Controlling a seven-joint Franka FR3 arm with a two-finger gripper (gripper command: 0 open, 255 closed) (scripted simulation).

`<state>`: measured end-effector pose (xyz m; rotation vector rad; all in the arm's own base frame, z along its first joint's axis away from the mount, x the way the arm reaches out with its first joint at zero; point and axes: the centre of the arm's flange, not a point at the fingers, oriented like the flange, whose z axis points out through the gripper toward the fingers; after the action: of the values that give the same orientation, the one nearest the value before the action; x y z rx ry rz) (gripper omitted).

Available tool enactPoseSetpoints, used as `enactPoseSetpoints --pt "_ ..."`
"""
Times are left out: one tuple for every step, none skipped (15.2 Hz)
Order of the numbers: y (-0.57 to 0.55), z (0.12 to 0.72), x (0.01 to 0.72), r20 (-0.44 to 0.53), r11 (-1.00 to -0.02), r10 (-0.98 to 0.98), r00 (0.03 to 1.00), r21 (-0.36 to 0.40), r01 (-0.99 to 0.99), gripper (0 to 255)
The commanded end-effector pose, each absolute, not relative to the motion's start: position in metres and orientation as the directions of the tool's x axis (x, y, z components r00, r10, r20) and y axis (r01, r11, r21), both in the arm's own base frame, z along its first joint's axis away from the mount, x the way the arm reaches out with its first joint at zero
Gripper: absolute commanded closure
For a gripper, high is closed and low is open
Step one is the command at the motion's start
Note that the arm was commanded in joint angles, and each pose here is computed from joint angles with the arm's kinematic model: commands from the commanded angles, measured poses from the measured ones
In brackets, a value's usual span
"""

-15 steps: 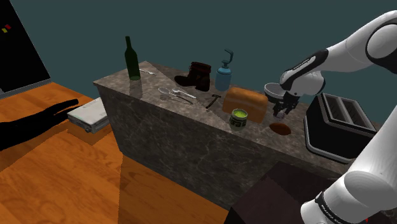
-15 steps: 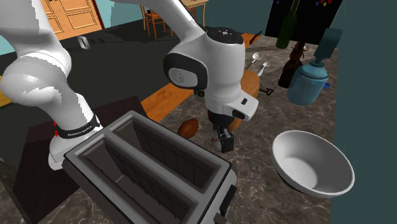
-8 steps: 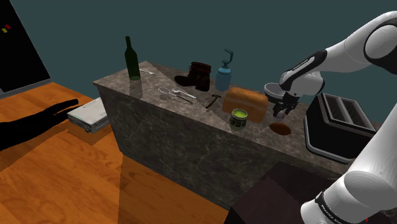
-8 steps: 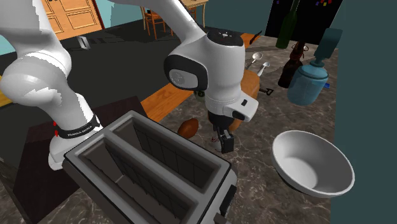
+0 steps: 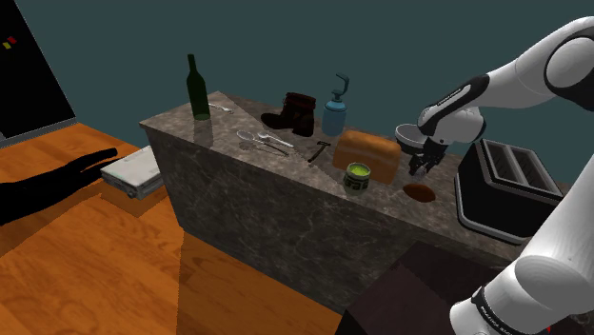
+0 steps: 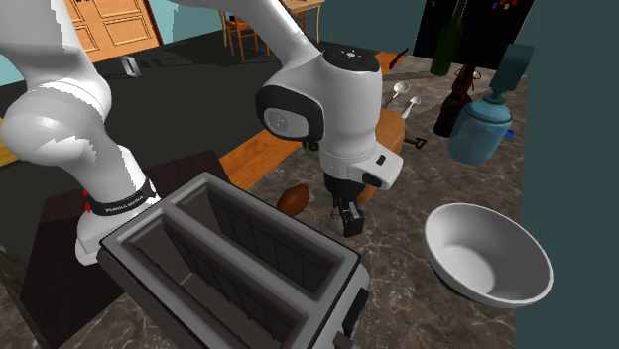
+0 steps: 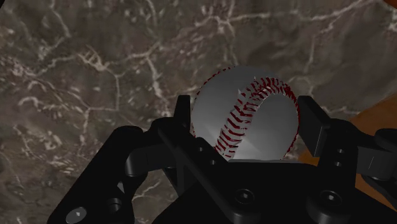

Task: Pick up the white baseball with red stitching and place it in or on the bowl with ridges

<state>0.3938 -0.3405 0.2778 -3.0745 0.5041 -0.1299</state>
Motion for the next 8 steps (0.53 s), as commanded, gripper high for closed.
enactPoseSetpoints --pt "-0.340 0.278 0.394 0.078 -0.947 -0.320 0.944 -0.037 -0.318 255" --pt "-0.341 0.278 0.394 0.078 -0.947 -0.320 0.944 -0.037 -0.318 255" --pt "-0.341 0.283 0.394 0.078 -0.947 -0.320 0.944 -0.037 -0.318 255" --pt "-0.341 0.288 0.394 0.078 -0.947 -0.320 0.944 -0.037 -0.318 255" --pt "-0.341 0.294 0.394 0.078 -0.947 -0.320 0.944 -0.037 -0.318 255" --pt "-0.341 0.299 0.394 0.078 -0.947 -0.320 0.944 -0.037 -0.318 255" --pt "-0.341 0.304 0.394 0.078 -0.947 -0.320 0.944 -0.037 -0.318 255" --pt "-0.341 0.309 0.394 0.078 -0.947 -0.320 0.944 -0.037 -0.318 255"
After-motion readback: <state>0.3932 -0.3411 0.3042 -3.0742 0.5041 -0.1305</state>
